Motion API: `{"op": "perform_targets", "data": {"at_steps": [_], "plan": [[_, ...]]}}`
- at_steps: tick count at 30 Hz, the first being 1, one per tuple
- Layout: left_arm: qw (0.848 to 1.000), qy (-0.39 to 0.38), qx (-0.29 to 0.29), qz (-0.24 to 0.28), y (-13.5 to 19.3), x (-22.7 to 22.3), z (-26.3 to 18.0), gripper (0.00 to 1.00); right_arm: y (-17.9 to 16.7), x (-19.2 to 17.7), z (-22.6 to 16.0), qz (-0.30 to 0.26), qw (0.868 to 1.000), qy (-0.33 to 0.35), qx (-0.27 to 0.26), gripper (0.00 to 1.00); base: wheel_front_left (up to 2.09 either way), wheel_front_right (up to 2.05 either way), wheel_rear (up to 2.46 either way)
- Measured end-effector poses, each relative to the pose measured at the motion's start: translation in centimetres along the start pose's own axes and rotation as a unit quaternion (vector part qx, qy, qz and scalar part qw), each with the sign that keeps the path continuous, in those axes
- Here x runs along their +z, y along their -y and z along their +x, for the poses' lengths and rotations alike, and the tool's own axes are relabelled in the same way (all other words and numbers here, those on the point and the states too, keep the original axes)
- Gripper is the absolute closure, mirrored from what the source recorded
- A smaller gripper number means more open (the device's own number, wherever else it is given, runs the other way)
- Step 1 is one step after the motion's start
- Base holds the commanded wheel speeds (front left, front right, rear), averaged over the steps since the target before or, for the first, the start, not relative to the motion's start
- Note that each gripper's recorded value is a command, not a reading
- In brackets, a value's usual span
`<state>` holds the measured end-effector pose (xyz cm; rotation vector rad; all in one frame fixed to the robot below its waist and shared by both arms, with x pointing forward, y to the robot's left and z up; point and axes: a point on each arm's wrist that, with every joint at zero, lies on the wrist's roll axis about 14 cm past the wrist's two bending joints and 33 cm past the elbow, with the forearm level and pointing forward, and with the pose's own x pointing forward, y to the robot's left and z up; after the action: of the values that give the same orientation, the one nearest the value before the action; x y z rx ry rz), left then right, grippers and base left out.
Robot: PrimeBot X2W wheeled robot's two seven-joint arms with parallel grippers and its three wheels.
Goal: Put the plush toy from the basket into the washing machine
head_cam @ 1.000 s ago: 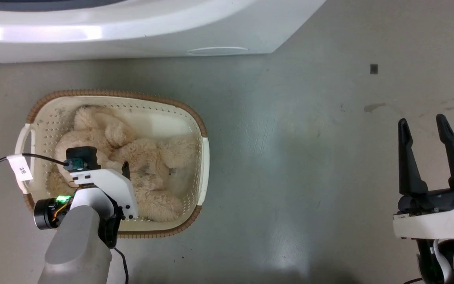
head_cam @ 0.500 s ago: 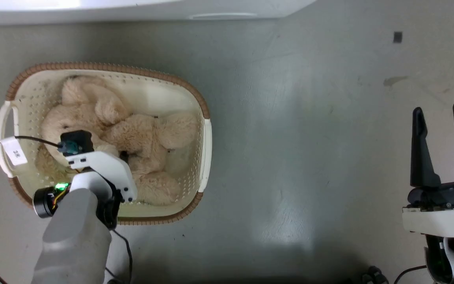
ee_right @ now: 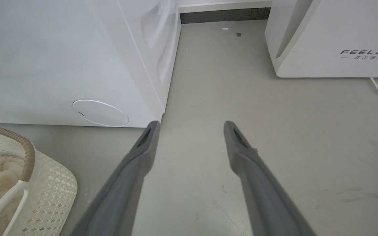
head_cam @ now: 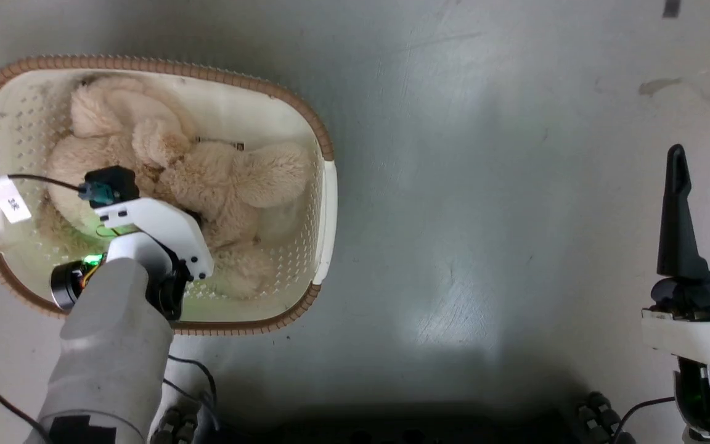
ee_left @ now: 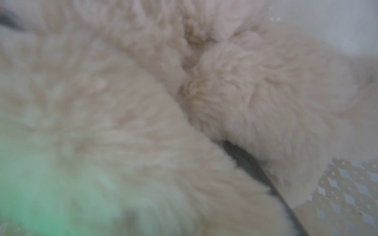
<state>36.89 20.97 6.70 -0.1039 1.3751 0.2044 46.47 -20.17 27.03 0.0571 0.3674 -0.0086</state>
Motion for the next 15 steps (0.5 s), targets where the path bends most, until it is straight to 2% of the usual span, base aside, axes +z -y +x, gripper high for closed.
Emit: {"op": "perform_targets", "data": {"at_steps": [1,2,3,11,15], "plan": [[1.000,-0.004,-0.002,-0.002,0.1,-0.2,0.2,0.00,0.0,-0.2,0.1,0.000,1.000,0.000,0.001,0.00,0.00,0.00,0.00],[1.000,-0.005,-0.003,-0.002,0.1,-0.2,0.5,0.87,-0.1,-0.4,0.3,0.001,1.000,0.000,0.001,0.00,0.00,0.00,0.00],[1.000,-0.006,-0.002,0.000,0.1,-0.2,0.7,1.00,-0.1,-0.5,0.5,0.001,1.000,0.001,0.002,0.00,0.00,0.00,0.00],[1.000,-0.013,-0.006,-0.022,0.2,-0.5,2.5,1.00,0.3,-0.7,2.3,0.001,1.000,0.022,-0.003,0.00,0.00,0.00,0.00],[1.000,-0.009,-0.010,-0.026,0.3,-0.1,2.0,1.00,0.3,0.3,2.3,0.003,0.999,0.037,-0.003,0.00,0.00,0.00,0.00]]}}
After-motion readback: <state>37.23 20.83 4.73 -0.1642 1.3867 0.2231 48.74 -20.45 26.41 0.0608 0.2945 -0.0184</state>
